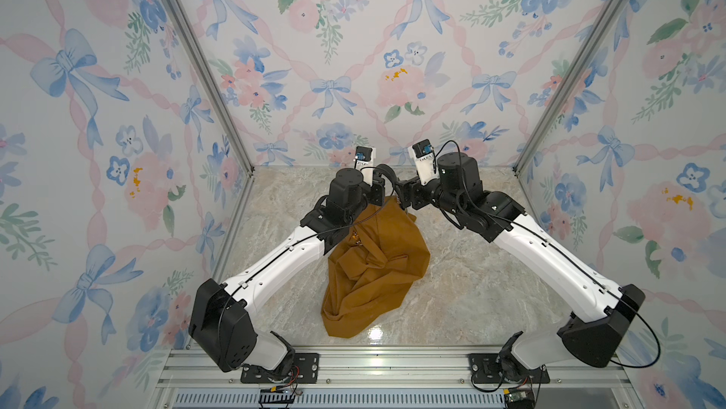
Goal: Remove the belt from the trousers
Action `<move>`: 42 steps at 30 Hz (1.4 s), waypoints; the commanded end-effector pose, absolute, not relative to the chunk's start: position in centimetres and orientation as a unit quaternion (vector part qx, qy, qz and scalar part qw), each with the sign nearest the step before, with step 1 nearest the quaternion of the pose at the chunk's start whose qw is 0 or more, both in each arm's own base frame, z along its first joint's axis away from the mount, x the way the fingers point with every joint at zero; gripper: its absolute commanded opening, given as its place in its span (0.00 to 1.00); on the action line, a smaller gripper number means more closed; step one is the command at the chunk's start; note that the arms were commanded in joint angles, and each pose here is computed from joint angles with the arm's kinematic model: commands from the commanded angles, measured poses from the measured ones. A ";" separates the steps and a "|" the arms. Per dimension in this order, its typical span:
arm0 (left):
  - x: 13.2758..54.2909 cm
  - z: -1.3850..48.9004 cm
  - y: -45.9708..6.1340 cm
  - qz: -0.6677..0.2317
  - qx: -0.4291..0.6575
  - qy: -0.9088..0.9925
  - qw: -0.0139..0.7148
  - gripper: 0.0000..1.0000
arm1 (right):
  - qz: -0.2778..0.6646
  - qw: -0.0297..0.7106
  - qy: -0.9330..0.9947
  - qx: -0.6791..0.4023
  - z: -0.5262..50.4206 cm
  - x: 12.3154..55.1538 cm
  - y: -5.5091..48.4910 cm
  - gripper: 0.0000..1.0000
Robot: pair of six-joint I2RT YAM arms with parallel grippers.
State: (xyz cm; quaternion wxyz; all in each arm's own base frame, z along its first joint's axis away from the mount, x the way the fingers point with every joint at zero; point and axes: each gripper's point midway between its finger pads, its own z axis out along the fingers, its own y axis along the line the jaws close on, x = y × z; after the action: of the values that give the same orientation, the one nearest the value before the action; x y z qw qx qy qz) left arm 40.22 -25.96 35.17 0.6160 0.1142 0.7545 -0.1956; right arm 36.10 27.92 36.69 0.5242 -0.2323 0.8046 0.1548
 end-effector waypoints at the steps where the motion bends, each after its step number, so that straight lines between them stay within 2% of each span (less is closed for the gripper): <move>1: 39.3 39.9 -25.6 -0.230 0.085 0.724 0.645 0.00 | 0.150 0.513 0.806 -0.254 35.3 36.5 28.5 0.85; 5: 39.5 39.9 -25.7 -0.230 0.083 0.725 0.643 0.00 | 0.135 0.503 0.809 -0.272 34.3 37.1 29.0 0.84; 8: 39.4 39.9 -25.6 -0.231 0.082 0.725 0.643 0.00 | 0.121 0.491 0.815 -0.283 33.3 37.9 29.4 0.79; 18: 39.4 40.6 -25.3 -0.224 0.083 0.721 0.651 0.00 | 0.117 0.493 0.816 -0.278 31.9 39.3 29.9 0.32; 20: 39.4 40.6 -25.3 -0.220 0.083 0.722 0.651 0.00 | 0.120 0.494 0.815 -0.277 31.9 39.3 29.9 0.26; 22: 39.6 40.3 -25.2 -0.213 0.085 0.724 0.651 0.00 | 0.126 0.494 0.815 -0.275 31.9 39.1 30.0 0.29; 24: 39.7 40.0 -25.1 -0.207 0.085 0.726 0.650 0.00 | 0.132 0.493 0.815 -0.274 32.1 39.0 30.0 0.44; 26: 39.8 39.8 -25.0 -0.205 0.085 0.728 0.649 0.00 | 0.133 0.491 0.816 -0.275 32.2 38.7 30.0 0.48; 32: 40.2 39.0 -25.0 -0.200 0.084 0.734 0.643 0.00 | 0.129 0.492 0.817 -0.273 33.0 38.2 29.5 0.47; 38: 40.4 38.3 -25.2 -0.197 0.086 0.740 0.638 0.00 | 0.118 0.499 0.813 -0.277 33.6 37.4 29.2 0.34; 40: 40.5 38.1 -25.2 -0.197 0.087 0.741 0.636 0.00 | 0.118 0.498 0.813 -0.277 33.6 37.3 29.1 0.35; 42: 40.5 37.8 -25.2 -0.195 0.087 0.743 0.634 0.00 | 0.120 0.499 0.811 -0.279 33.8 37.1 29.3 0.43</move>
State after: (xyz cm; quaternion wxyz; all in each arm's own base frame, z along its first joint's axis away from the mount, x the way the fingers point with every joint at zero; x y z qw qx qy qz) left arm 40.34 -25.43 35.43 0.6111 0.0995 0.7627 -0.1870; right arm 38.06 29.87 32.80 0.4931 -0.2791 0.8144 0.1254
